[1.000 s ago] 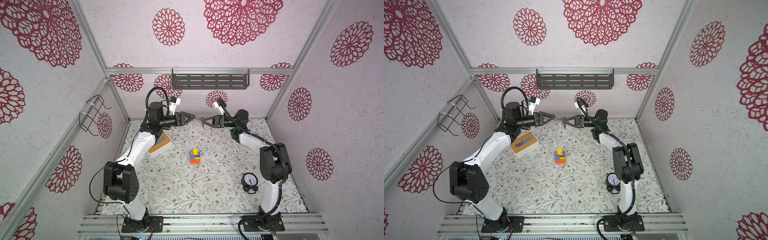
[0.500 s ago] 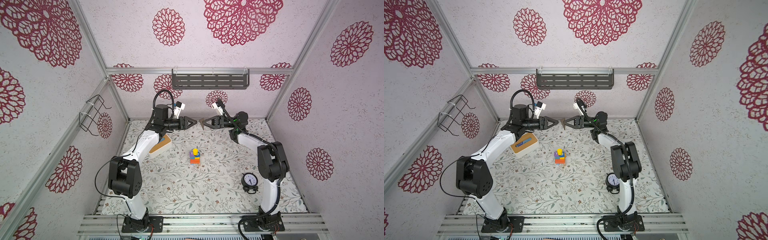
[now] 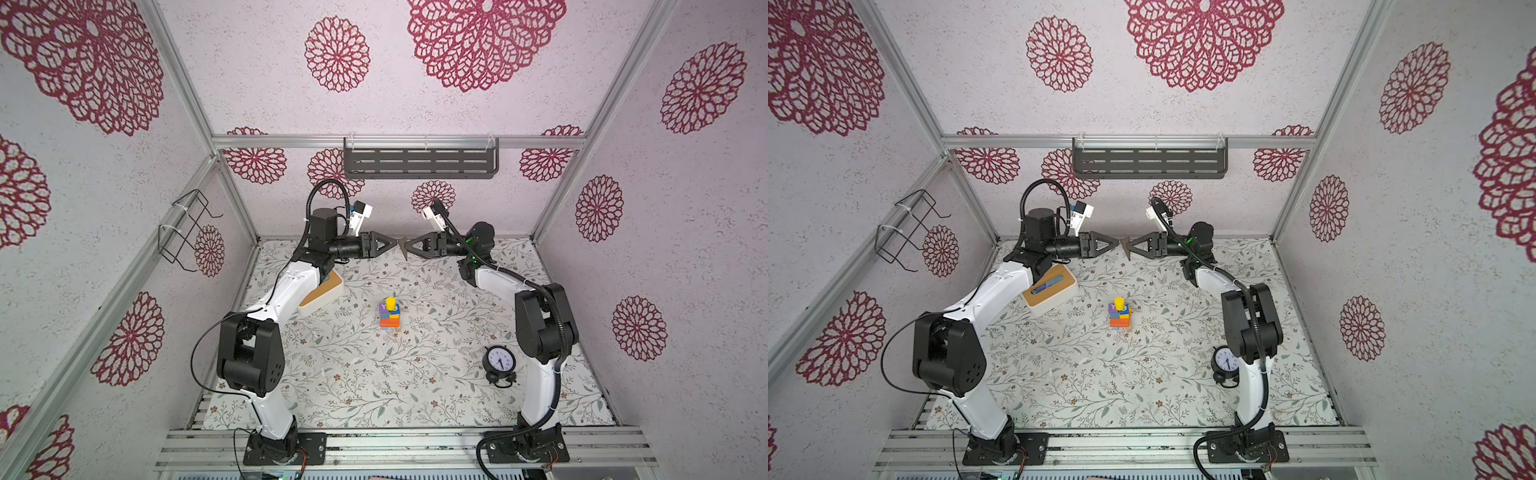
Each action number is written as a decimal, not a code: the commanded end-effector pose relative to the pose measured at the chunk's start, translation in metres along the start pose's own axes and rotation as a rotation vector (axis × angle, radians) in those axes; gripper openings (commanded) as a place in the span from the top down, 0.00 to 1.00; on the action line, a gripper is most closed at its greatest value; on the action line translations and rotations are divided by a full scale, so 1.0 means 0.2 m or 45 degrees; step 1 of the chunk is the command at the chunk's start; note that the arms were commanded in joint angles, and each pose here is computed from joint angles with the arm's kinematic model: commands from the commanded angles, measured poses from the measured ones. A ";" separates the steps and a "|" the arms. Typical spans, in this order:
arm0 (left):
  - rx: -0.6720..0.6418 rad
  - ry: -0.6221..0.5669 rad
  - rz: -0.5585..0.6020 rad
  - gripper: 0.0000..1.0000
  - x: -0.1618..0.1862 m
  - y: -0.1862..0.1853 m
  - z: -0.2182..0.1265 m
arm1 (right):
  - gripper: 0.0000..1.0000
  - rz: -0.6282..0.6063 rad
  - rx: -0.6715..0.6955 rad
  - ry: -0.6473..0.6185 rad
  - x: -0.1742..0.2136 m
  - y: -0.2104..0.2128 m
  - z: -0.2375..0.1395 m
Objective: Build the wood block tower
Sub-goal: 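Close the left gripper on the brown block held by the right gripper, then open the right gripper and draw it back from the brown block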
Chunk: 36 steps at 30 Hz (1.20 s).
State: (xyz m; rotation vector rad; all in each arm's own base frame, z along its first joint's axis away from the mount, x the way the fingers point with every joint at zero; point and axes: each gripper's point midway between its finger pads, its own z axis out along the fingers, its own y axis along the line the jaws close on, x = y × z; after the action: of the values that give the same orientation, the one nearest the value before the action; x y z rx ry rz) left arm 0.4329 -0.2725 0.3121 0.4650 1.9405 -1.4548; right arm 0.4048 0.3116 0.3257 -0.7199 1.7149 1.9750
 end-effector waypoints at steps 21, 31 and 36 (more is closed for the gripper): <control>0.061 0.030 0.047 0.61 -0.01 -0.06 0.11 | 0.83 -0.170 -0.018 -0.021 -0.07 0.15 -0.02; 0.064 0.026 0.040 0.67 -0.03 -0.06 0.12 | 0.83 -0.172 -0.017 -0.023 -0.07 0.15 -0.02; 0.070 0.032 0.032 0.63 -0.03 -0.05 0.13 | 0.83 -0.170 -0.019 -0.019 -0.07 0.15 -0.02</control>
State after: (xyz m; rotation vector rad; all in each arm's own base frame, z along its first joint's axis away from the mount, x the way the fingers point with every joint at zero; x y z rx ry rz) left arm 0.4345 -0.2957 0.3146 0.5104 1.9353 -1.4933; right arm 0.4106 0.3071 0.3239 -0.6969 1.7205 1.9627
